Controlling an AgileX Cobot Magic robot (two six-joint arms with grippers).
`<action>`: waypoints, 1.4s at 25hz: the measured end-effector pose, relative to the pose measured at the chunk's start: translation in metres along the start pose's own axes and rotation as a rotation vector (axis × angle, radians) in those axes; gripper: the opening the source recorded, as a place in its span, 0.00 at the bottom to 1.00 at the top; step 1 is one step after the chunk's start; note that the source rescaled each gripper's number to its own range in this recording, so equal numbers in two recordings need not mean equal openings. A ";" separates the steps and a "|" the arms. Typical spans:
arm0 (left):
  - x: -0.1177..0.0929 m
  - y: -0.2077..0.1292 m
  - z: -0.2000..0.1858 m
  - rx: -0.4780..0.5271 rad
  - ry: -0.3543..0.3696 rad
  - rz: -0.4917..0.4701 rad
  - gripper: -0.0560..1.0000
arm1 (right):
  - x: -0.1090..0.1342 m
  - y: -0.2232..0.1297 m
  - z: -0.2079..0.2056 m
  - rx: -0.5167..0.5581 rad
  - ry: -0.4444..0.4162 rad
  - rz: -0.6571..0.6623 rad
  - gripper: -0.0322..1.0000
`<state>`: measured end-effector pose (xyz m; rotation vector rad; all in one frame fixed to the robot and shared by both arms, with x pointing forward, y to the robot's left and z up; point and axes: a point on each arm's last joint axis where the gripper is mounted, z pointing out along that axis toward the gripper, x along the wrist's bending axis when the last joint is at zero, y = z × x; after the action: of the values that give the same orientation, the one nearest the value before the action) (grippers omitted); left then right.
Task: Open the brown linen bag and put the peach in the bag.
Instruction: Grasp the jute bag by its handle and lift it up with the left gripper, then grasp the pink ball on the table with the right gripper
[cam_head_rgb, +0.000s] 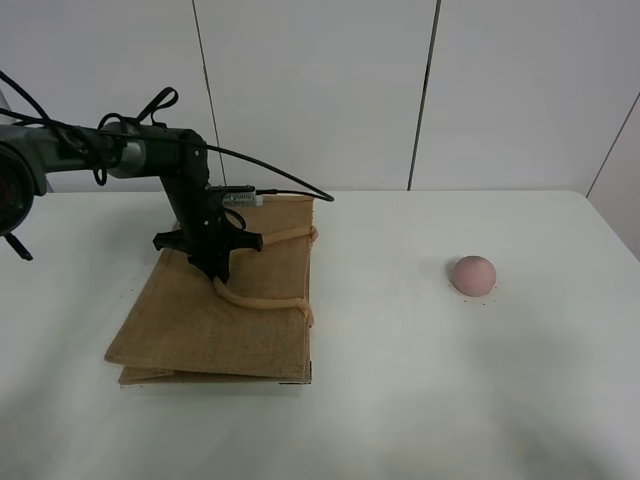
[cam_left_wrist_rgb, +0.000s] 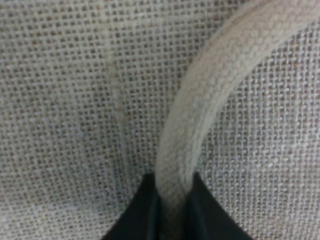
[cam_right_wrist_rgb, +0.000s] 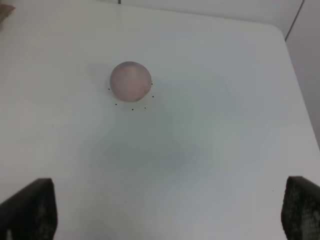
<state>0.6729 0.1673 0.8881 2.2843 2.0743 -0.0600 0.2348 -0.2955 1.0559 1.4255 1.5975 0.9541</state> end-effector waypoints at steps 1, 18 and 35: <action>0.000 0.000 -0.004 0.005 0.000 0.005 0.05 | 0.000 0.000 0.000 0.000 0.000 0.000 1.00; -0.011 -0.015 -0.215 -0.342 -0.060 0.105 0.05 | 0.000 0.000 0.000 0.000 0.000 0.000 1.00; -0.015 -0.065 -0.303 -0.539 -0.168 0.149 0.05 | 0.000 0.000 0.000 0.000 0.001 0.000 1.00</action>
<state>0.6039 0.1792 1.1902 2.0077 1.5871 0.2696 0.2348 -0.2954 1.0559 1.4257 1.5978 0.9550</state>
